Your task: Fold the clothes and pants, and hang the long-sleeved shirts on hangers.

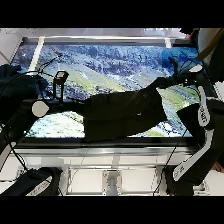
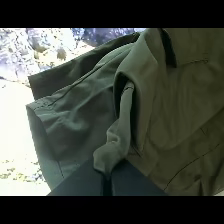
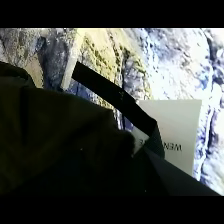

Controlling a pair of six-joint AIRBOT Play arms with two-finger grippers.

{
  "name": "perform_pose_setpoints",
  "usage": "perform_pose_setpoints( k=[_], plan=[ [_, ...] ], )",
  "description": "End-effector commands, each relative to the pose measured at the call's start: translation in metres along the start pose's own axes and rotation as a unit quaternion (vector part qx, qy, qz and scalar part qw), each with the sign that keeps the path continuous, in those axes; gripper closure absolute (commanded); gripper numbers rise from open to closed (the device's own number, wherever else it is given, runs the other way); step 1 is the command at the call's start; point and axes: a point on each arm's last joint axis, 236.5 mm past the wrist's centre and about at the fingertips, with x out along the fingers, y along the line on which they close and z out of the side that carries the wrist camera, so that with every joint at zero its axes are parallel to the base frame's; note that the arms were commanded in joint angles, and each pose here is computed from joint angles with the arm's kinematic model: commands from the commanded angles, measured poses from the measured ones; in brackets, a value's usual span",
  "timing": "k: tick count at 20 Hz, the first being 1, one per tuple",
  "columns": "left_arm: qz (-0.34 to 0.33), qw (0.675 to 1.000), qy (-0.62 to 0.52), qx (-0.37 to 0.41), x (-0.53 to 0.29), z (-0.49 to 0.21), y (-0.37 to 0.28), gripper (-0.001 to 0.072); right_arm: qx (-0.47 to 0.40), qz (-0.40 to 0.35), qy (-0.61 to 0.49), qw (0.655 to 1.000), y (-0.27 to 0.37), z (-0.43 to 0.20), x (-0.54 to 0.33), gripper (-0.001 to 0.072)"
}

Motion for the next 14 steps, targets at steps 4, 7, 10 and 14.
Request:
perform_pose_setpoints(
  k=[4,7,10,14],
  plan=[
    [-0.002,1.0,0.015,0.0,0.0,-0.007,-0.001,0.0683,-0.021,-0.01,0.025,0.999,0.002,0.006,0.01,0.0455],
    [-0.004,0.999,0.032,0.0,0.0,-0.015,-0.002,0.0684,-0.023,-0.018,0.056,0.998,-0.003,-0.007,-0.007,0.0545],
    [-0.004,0.999,0.034,0.0,0.0,-0.016,-0.002,0.0683,-0.022,-0.026,0.041,0.999,-0.007,0.003,-0.036,0.0427],
    [-0.004,0.999,0.034,0.0,0.0,-0.016,-0.002,0.0684,-0.015,-0.027,0.039,0.999,-0.007,0.005,-0.045,0.0426]
  ],
)
